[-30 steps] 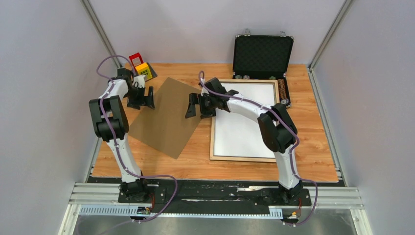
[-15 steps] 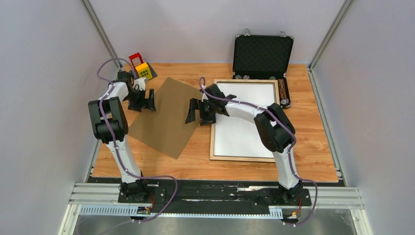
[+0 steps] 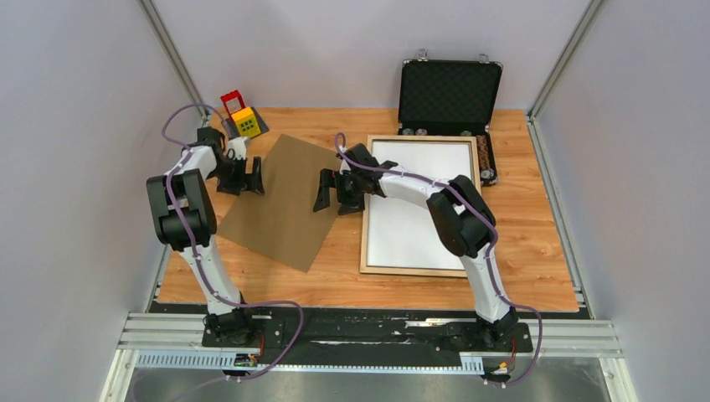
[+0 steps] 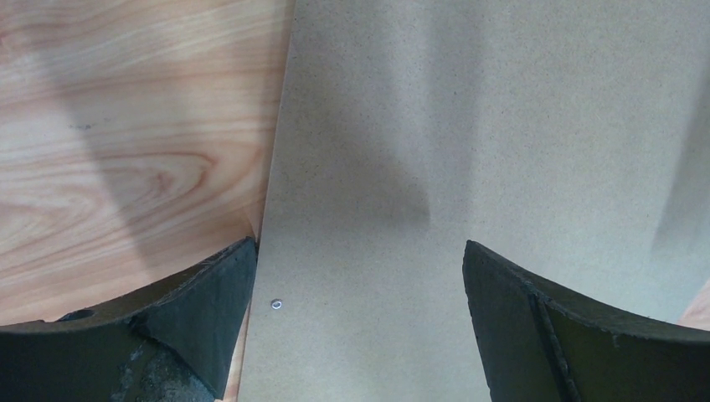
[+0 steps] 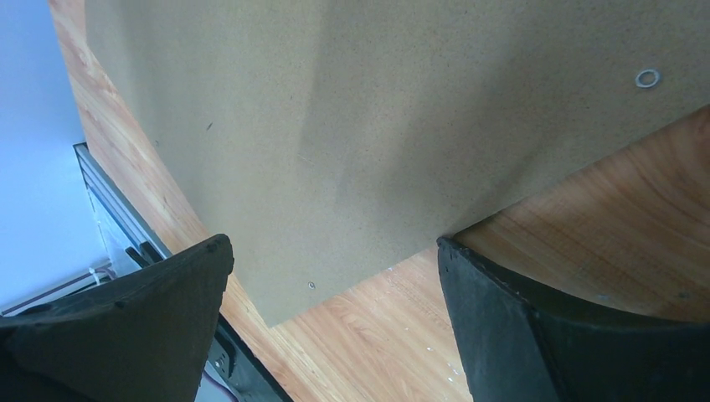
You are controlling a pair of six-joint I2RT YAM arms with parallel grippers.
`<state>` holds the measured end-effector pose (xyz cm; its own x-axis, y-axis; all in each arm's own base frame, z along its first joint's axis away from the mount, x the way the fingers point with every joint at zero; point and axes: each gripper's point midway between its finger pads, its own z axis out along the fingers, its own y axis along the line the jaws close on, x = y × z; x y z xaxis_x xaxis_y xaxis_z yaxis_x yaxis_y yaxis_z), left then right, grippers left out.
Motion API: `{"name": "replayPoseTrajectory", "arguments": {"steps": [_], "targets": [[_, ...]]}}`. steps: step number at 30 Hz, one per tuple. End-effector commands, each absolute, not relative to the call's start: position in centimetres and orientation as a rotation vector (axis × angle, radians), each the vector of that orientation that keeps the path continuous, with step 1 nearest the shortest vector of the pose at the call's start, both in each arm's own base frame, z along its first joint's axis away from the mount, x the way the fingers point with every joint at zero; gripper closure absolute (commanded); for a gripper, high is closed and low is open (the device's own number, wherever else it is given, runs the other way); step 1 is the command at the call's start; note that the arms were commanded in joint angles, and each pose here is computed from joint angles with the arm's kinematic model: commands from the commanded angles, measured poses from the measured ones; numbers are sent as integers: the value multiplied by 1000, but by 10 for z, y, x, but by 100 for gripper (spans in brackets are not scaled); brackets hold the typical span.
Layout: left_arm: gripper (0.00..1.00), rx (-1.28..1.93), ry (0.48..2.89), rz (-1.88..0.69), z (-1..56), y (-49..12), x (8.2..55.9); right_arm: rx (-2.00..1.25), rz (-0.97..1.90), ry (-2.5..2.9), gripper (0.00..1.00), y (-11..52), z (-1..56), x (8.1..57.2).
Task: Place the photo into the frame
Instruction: Turn over the photo frame item at the center of the board.
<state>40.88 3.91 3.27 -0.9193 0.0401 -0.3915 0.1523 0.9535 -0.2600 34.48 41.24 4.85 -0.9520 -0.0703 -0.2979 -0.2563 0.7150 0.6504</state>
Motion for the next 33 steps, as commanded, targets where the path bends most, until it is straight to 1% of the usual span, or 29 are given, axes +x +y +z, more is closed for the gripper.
{"name": "replayPoseTrajectory", "arguments": {"steps": [1, 9, 12, 16, 24, 28, 33], "targets": [[0, 149, 2728, -453, 41, 35, 386, -275, 961, 2668, 1, 406, 36, 358], [0, 170, 2752, -540, 38, 21, 343, -324, 890, 2649, 1, 405, 35, 363], [0, 177, 2727, -529, 49, 20, 340, -341, 855, 2630, 0, 402, 37, 367], [0, 130, 2687, -451, 65, 32, 351, -358, 804, 2608, 0, 397, 40, 371], [0, -13, 2594, -251, 85, 66, 394, -368, 750, 2579, 0, 391, 47, 376], [0, -33, 2606, -272, 74, 68, 407, -372, 738, 2578, 0, 389, 47, 376], [0, -50, 2658, -351, 55, 61, 410, -372, 734, 2572, 0, 386, 51, 375]]}}
